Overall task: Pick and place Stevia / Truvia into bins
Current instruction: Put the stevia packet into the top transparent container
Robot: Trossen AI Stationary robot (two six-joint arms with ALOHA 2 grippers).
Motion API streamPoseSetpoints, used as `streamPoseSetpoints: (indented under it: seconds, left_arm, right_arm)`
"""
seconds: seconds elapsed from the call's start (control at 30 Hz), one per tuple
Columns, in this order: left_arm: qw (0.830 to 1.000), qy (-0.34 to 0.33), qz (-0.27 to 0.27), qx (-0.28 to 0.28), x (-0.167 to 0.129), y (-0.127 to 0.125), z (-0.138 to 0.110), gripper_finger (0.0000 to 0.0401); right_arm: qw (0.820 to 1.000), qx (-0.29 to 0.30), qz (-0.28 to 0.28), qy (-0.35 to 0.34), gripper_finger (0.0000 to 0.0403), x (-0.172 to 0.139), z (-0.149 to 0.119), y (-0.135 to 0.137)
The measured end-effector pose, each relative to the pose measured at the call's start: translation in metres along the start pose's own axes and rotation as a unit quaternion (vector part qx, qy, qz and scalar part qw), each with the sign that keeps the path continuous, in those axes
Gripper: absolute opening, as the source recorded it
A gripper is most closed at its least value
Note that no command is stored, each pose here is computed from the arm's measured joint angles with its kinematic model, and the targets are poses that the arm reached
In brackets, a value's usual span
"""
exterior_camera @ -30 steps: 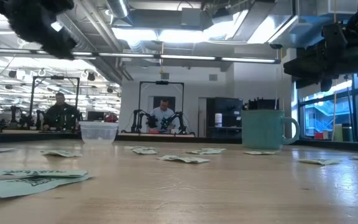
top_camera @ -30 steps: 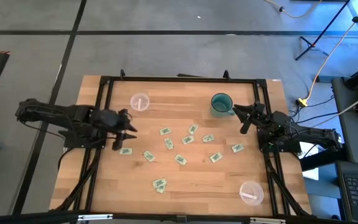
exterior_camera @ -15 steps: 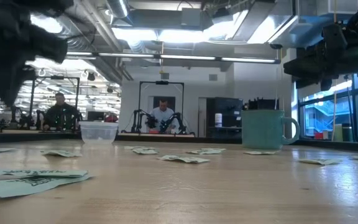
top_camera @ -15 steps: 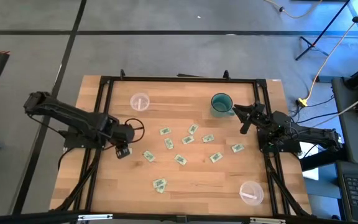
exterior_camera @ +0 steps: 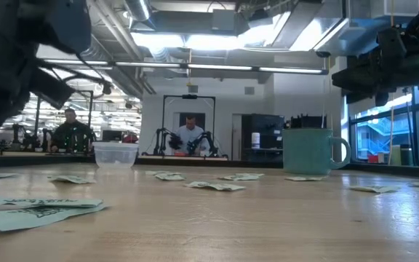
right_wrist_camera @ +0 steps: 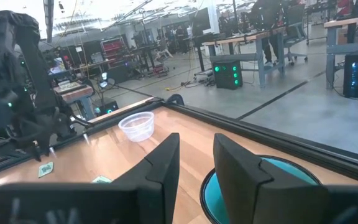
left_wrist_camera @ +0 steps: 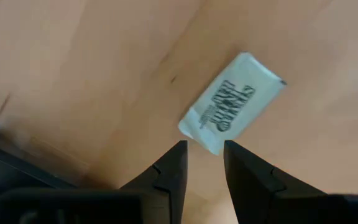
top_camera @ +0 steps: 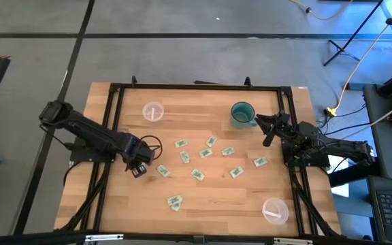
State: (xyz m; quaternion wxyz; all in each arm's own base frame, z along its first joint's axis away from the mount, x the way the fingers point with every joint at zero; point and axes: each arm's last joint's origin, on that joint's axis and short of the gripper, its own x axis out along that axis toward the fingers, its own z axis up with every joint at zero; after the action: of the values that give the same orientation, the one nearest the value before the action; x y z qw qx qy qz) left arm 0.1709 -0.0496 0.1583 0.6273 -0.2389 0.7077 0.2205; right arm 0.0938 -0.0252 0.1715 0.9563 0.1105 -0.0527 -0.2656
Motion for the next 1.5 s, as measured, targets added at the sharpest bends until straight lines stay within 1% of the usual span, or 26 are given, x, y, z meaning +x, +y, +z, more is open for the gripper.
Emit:
streamPoseSetpoints:
  seconds: [0.23,0.57,0.9,1.1,1.2,1.3,1.5]
  left_arm:
    - [0.999,0.020,0.030,0.003,0.013,-0.004,0.004,0.0090]
    - [0.999,0.033,0.041,-0.001,0.026,-0.011,0.011,0.0074]
    - [0.998,0.042,0.043,-0.002,0.031,-0.013,0.013,0.0039]
    - [0.998,0.040,0.038,0.034,0.031,-0.013,0.013,0.0015]
    - [0.998,0.036,0.035,0.041,0.030,-0.012,0.013,0.0004]
    - [0.998,0.033,0.032,0.041,0.029,-0.011,0.013,0.0003]
    - [0.997,0.034,0.030,0.061,0.028,-0.011,0.013,0.0002]
  right_arm:
    - [1.000,0.003,0.000,0.000,0.0102,0.000,0.000,0.000]
    - [1.000,0.002,0.000,0.000,0.0102,0.000,0.000,0.000]
    - [1.000,0.002,0.000,0.000,0.0102,0.000,0.000,0.000]
    - [1.000,0.001,0.000,0.000,0.0102,0.000,0.000,0.000]
    - [1.000,0.001,0.000,0.000,0.0102,0.000,0.000,0.000]
    - [1.000,0.001,0.000,0.000,0.0102,0.000,0.000,0.000]
    - [1.000,0.000,0.000,0.000,0.0102,0.000,0.000,0.000]
